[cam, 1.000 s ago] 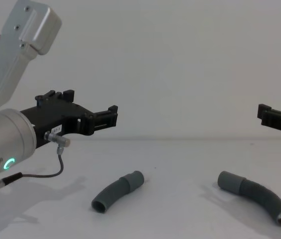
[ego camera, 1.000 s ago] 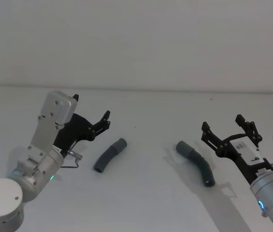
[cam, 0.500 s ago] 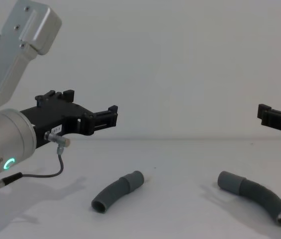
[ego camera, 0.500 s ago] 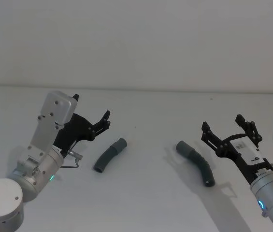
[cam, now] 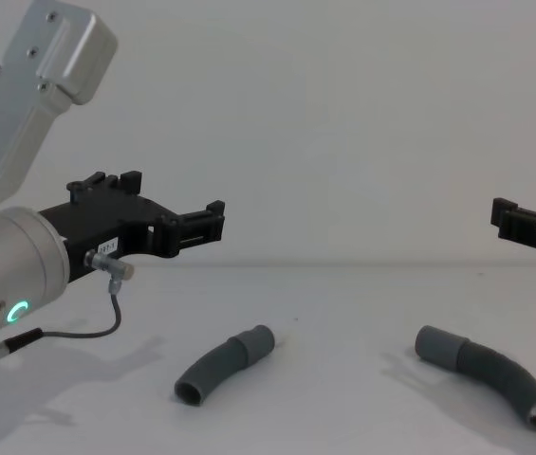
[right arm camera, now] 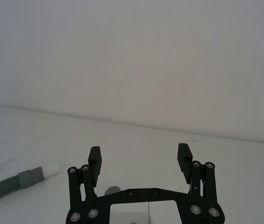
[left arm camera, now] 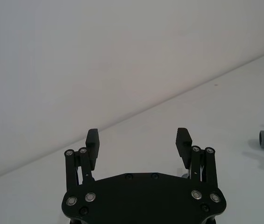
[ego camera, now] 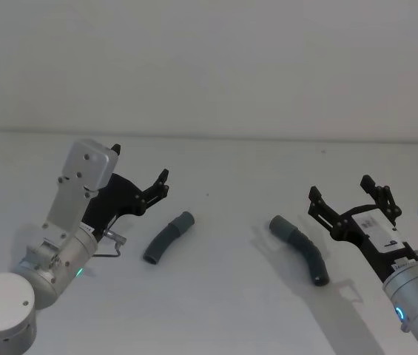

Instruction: Use both hands to pick up one end of the pipe from the table, align the ends, and insert them.

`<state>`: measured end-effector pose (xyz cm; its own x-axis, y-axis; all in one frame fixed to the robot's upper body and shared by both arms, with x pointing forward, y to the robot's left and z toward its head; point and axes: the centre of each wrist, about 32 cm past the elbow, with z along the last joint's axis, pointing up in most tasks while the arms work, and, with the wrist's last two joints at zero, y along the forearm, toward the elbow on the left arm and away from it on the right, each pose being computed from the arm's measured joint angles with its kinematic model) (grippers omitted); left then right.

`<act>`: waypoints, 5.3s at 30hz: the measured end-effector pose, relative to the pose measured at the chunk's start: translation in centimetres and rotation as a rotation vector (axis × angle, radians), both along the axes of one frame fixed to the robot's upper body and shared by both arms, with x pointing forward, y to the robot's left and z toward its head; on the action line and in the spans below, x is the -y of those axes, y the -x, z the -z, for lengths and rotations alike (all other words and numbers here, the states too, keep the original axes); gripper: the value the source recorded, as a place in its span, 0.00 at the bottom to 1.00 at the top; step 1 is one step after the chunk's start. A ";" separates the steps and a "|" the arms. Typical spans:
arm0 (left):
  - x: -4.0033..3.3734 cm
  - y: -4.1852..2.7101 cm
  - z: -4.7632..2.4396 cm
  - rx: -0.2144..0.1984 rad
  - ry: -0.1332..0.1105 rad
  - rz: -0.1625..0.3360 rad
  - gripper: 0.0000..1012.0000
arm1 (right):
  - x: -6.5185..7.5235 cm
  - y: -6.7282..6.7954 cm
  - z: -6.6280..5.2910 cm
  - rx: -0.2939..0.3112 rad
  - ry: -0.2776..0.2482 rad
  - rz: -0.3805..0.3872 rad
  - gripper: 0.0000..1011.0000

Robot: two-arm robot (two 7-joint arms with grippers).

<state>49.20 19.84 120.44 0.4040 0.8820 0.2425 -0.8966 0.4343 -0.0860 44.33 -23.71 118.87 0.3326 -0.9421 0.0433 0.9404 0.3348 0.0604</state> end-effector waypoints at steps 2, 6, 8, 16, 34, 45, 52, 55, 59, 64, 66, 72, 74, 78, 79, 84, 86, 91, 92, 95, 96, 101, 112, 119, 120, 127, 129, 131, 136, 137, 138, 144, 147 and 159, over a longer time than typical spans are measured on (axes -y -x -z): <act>0.00 0.00 0.00 0.000 0.000 0.000 0.99 | 0.0 0.0 0.0 0.000 0.000 0.000 0.99; 0.00 0.00 0.00 0.000 0.000 0.000 0.99 | 0.0 0.0 0.0 0.000 0.000 0.000 0.99; 0.00 0.00 0.00 0.000 0.000 0.000 0.99 | 0.0 0.0 0.0 0.000 0.000 0.000 0.99; 0.00 0.00 0.00 0.000 0.000 0.000 0.99 | 0.0 0.0 0.0 0.000 0.000 0.000 0.99; -0.34 -0.33 -1.11 -0.071 -0.083 0.021 0.99 | 0.0 0.0 0.0 0.000 0.000 0.000 0.99; -0.44 -0.78 -2.26 -0.149 -0.166 0.045 0.99 | 0.0 0.0 0.0 0.000 0.000 0.000 0.99; -0.58 -1.26 -2.97 -0.185 -0.215 0.072 0.99 | 0.0 0.0 0.0 0.000 0.000 0.000 0.99; -0.67 -1.42 -3.15 -0.197 -0.228 0.084 0.99 | 0.0 0.0 0.0 0.000 0.000 0.000 0.99; -0.83 -1.78 -3.53 -0.221 -0.255 0.114 0.99 | 0.0 0.0 0.0 0.000 0.000 0.000 0.99; -0.88 -2.04 -3.87 -0.249 -0.281 0.140 0.99 | 0.0 0.0 0.0 0.000 0.000 0.000 0.99; -0.91 -2.16 -4.04 -0.261 -0.295 0.149 0.99 | 0.0 0.0 0.0 0.000 0.000 0.000 0.99; -0.86 -2.37 -4.34 -0.295 -0.327 0.167 0.99 | 0.0 0.0 0.0 0.000 0.000 0.000 0.99; -0.82 -2.42 -4.39 -0.304 -0.333 0.169 0.99 | 0.0 0.0 0.0 0.000 0.000 0.000 0.99; -0.64 -2.54 -4.51 -0.327 -0.342 0.175 0.99 | 0.0 0.0 0.0 0.000 0.000 0.000 0.99; -0.60 -2.57 -4.53 -0.333 -0.343 0.176 0.99 | 0.0 0.0 0.0 0.000 0.000 0.000 0.99; -0.26 -2.85 -4.65 -0.353 -0.346 0.181 0.99 | 0.0 0.0 0.0 0.000 0.000 0.000 0.99; -0.15 -2.98 -4.68 -0.358 -0.346 0.182 0.99 | 0.0 0.0 0.0 0.000 0.000 0.000 0.99; 0.28 -3.44 -4.71 -0.371 -0.346 0.186 0.99 | 0.0 0.0 0.0 0.000 0.000 0.000 0.99; 0.33 -3.50 -4.69 -0.373 -0.346 0.186 0.99 | 0.0 0.0 0.0 0.000 0.000 0.000 0.99; 0.59 -3.76 -4.64 -0.380 -0.344 0.188 0.99 | 0.0 0.0 0.0 0.000 0.000 0.000 0.99; 0.65 -3.82 -4.62 -0.383 -0.344 0.188 0.99 | 0.0 0.0 0.0 0.000 0.000 0.000 0.99; 1.06 -4.24 -4.48 -0.401 -0.343 0.189 0.99 | 0.0 0.0 0.0 0.000 0.000 0.000 0.99; 1.72 -5.24 -3.92 -0.441 -0.340 0.180 0.99 | 0.0 0.0 0.0 0.000 0.000 0.000 0.99; 1.99 -5.93 -3.39 -0.461 -0.340 0.167 0.99 | 0.0 0.0 0.0 0.000 0.000 0.000 0.99; 2.02 -6.01 -3.33 -0.463 -0.340 0.166 0.99 | 0.0 0.0 0.0 0.000 0.000 0.000 0.99; 2.17 -6.52 -2.95 -0.472 -0.339 0.158 0.99 | 0.0 0.0 0.0 0.000 0.000 0.000 0.99; 2.20 -6.69 -2.85 -0.474 -0.339 0.156 0.99 | 0.0 0.0 0.0 0.000 0.000 0.000 0.99; 2.21 -6.78 -2.78 -0.476 -0.339 0.155 0.99 | 0.0 0.0 0.0 0.000 0.000 0.000 0.99; 2.30 -7.01 -2.61 -0.479 -0.340 0.155 0.97 | 0.0 0.0 0.0 0.000 0.000 0.000 0.99; 2.31 -7.04 -2.60 -0.479 -0.340 0.155 0.94 | 0.0 0.0 0.0 0.000 0.000 0.000 0.99; 2.32 -7.06 -2.57 -0.479 -0.340 0.156 0.92 | 0.0 0.0 0.0 0.000 0.000 0.000 0.99; 2.38 -7.22 -2.45 -0.482 -0.341 0.156 0.76 | 0.0 0.0 0.0 0.000 0.000 0.000 0.99; 2.40 -7.26 -2.43 -0.482 -0.341 0.157 0.69 | 0.0 0.0 0.0 0.000 0.000 0.000 0.99; 2.41 -7.37 -2.33 -0.484 -0.341 0.156 0.36 | 0.0 0.0 0.0 0.000 0.000 0.000 0.99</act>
